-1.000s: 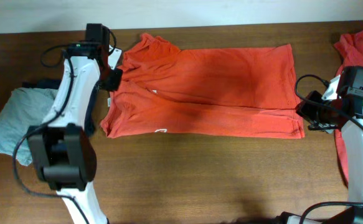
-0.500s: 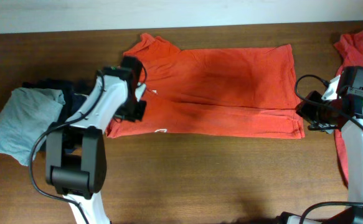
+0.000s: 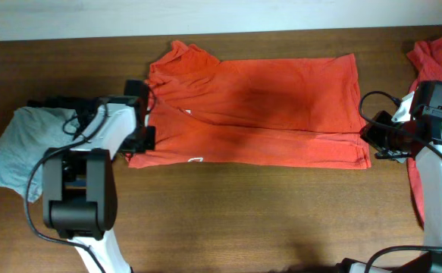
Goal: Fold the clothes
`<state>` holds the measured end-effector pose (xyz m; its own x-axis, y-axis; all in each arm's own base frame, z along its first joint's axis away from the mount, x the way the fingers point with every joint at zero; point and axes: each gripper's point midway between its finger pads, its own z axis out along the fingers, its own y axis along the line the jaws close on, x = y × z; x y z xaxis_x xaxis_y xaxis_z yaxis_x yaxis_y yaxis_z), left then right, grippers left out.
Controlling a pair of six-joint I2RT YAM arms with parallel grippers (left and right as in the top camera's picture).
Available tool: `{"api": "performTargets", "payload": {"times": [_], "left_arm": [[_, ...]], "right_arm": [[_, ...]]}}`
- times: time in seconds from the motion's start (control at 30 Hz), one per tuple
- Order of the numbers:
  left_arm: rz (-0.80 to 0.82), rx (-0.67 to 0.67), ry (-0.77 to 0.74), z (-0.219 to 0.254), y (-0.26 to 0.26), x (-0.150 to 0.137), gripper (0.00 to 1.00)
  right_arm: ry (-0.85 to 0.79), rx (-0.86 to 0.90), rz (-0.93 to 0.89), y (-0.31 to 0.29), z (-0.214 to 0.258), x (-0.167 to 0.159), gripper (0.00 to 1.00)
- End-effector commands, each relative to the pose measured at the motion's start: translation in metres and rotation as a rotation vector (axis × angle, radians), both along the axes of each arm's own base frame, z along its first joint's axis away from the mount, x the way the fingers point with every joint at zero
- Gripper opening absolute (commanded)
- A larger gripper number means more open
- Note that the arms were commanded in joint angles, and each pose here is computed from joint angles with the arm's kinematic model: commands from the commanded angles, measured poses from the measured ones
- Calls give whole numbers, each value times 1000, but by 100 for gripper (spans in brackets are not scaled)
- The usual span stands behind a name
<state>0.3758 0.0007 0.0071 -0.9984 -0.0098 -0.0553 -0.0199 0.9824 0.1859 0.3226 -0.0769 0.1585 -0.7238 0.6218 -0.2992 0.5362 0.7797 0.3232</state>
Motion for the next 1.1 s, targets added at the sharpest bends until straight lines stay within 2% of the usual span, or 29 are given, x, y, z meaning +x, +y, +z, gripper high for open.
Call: {"api": "performTargets", "payload": {"times": [0.0,0.3,0.47,0.6,0.77,0.97,1.07], "left_arm": [[53,10,-15,1,12,1,10],[59,-27,-26,7,9,2,10],[39,-69,-131,45,2,11,10],[-56,-118,-224,70,-9,25,11],[-183,-197,-264,61,-28,36,11],[-218,-243,-236,21,-37,34,11],[-214,-244,-199,3,-36,30,11]], "right_arm": [[0,-24,-6,-5,2,-1,43],[126,23,-3,-2,-41,-11,43],[169,71,62,7,-61,-12,43],[200,103,104,15,-75,-13,43],[273,117,135,26,-108,-21,42],[261,103,128,20,-137,-8,20],[287,113,128,21,-147,-10,13]]}}
